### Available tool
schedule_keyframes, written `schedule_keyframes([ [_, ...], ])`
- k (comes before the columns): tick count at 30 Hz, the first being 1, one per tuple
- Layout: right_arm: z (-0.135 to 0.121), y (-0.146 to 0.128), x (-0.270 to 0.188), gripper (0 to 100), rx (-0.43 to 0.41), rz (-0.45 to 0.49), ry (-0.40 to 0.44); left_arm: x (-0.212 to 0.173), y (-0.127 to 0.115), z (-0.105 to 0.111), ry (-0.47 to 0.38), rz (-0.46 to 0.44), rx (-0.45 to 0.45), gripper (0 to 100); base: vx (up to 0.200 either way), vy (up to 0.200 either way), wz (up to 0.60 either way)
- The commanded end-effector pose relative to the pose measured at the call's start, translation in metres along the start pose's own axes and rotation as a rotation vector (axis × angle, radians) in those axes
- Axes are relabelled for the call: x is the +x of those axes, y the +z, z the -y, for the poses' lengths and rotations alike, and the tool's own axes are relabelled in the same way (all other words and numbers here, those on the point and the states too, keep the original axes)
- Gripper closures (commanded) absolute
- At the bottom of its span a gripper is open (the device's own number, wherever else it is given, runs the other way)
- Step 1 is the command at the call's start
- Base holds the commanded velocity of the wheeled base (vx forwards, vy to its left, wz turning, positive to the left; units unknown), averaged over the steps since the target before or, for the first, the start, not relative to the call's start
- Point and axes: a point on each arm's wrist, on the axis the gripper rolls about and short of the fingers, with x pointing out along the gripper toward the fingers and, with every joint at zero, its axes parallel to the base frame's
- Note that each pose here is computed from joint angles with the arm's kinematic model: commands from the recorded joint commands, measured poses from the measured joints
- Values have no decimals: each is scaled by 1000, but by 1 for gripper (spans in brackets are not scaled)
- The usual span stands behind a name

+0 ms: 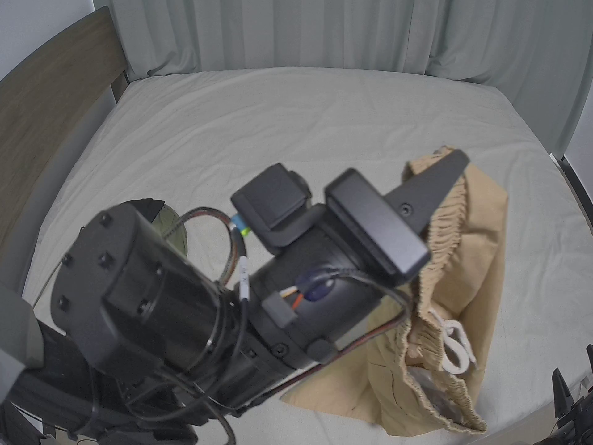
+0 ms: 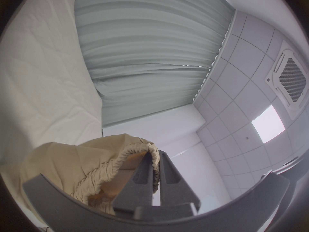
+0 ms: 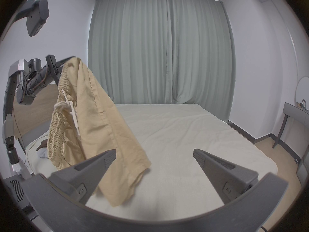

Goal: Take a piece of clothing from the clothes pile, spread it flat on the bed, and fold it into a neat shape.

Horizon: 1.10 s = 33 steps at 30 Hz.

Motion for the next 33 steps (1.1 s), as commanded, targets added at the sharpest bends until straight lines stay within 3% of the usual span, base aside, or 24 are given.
schedule_keyframes([
  [1, 0, -5, 1, 0, 0, -12, 2, -18, 15, -24, 137, 30, 41, 100, 0, 0, 0],
  [6, 0, -5, 1, 0, 0, -12, 0, -48, 23, -68, 330, 14, 173, 100, 0, 0, 0],
  [9, 0, -5, 1, 0, 0, -12, 2, -66, 27, -80, 383, 12, 227, 100, 0, 0, 0],
  [22, 0, -5, 1, 0, 0, -14, 0, -100, 40, -97, 526, 0, 326, 100, 0, 0, 0],
  [33, 0, -5, 1, 0, -2, -12, 0, -116, 67, -109, 622, 72, 401, 100, 0, 0, 0],
])
